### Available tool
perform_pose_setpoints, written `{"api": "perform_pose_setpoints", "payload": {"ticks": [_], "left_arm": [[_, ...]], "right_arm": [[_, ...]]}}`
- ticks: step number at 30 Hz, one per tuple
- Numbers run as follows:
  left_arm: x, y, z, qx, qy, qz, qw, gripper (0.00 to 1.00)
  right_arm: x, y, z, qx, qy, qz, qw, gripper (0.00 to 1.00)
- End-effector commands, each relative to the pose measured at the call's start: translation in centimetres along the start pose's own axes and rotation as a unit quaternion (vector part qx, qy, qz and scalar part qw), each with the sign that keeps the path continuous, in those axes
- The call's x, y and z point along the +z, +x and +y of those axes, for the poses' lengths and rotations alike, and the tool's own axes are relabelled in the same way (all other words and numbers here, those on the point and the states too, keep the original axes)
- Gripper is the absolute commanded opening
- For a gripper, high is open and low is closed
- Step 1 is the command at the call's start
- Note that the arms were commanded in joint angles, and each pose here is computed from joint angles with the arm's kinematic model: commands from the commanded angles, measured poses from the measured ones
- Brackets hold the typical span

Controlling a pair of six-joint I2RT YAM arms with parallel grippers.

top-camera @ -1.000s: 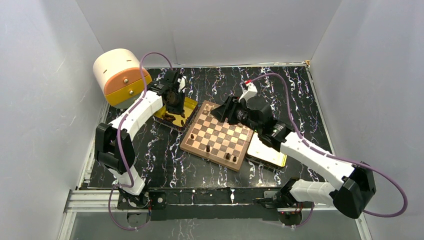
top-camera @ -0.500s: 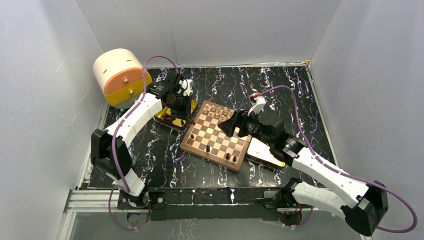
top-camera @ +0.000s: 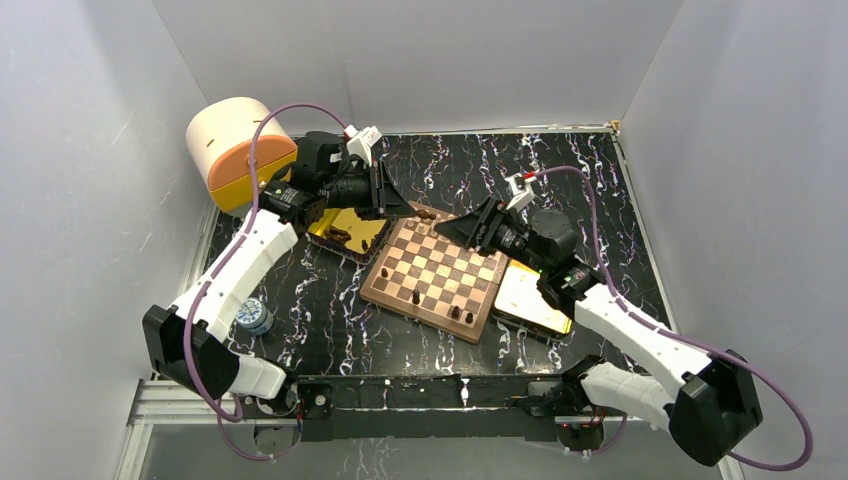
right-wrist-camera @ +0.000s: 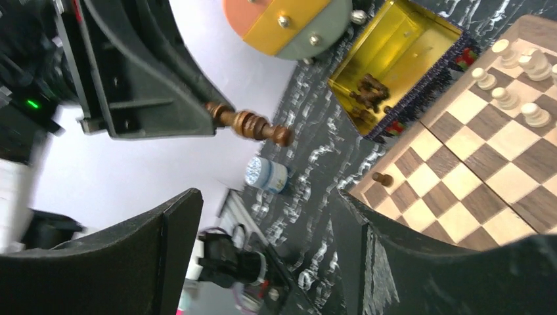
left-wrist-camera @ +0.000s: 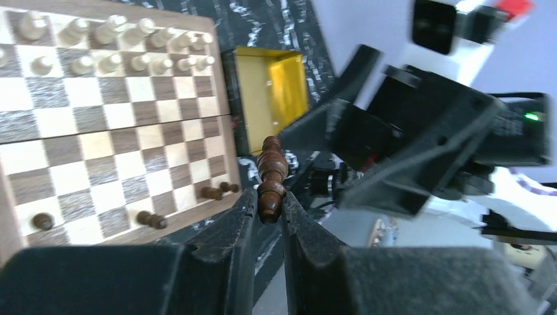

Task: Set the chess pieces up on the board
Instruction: Place the chess piece on the chessboard.

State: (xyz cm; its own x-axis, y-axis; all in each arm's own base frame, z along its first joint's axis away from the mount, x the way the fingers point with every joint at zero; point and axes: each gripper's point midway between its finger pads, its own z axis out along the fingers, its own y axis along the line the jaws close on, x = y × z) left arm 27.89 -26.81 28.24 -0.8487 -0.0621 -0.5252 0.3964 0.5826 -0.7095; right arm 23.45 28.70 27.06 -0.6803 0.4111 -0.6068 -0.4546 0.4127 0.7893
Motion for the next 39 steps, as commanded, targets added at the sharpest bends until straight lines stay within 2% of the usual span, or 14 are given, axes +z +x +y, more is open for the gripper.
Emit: {"api": "perform_pose_setpoints", "payload": {"ticks": [1, 6, 13, 24, 30, 39], "left_arm": [[-1.1, -0.4, -4.1, -0.022, 0.092, -0.01, 0.995, 0.04], [-1.4, -0.8, -6.0, -0.053, 0.147, -0.025, 0.987, 0.04], [-1.8, -1.3, -6.8, -0.053, 0.16, -0.034, 0.985, 0.04], [-2.3, -1.2, -7.5, -0.058, 0.175, -0.032, 0.982, 0.03], [-2.2, -0.9, -7.4, -0.057, 0.178, -0.025, 0.982, 0.03], [-1.9, -0.7, -7.1, -0.059, 0.177, -0.019, 0.982, 0.03]], "right_arm": [[-1.1, -3.4, 4.9, 0.106, -0.143, -0.035, 0.983, 0.78], [-1.0, -4.1, 5.6, 0.139, -0.174, -0.039, 0.974, 0.73], [-1.2, -4.4, 5.7, 0.152, -0.185, -0.042, 0.97, 0.6], [-1.3, -4.8, 4.4, 0.186, -0.17, -0.055, 0.966, 0.59], [-1.4, -5.0, 4.2, 0.184, -0.177, -0.061, 0.965, 0.51], [-1.4, -5.4, 4.6, 0.177, -0.191, -0.061, 0.964, 0.51]]}}
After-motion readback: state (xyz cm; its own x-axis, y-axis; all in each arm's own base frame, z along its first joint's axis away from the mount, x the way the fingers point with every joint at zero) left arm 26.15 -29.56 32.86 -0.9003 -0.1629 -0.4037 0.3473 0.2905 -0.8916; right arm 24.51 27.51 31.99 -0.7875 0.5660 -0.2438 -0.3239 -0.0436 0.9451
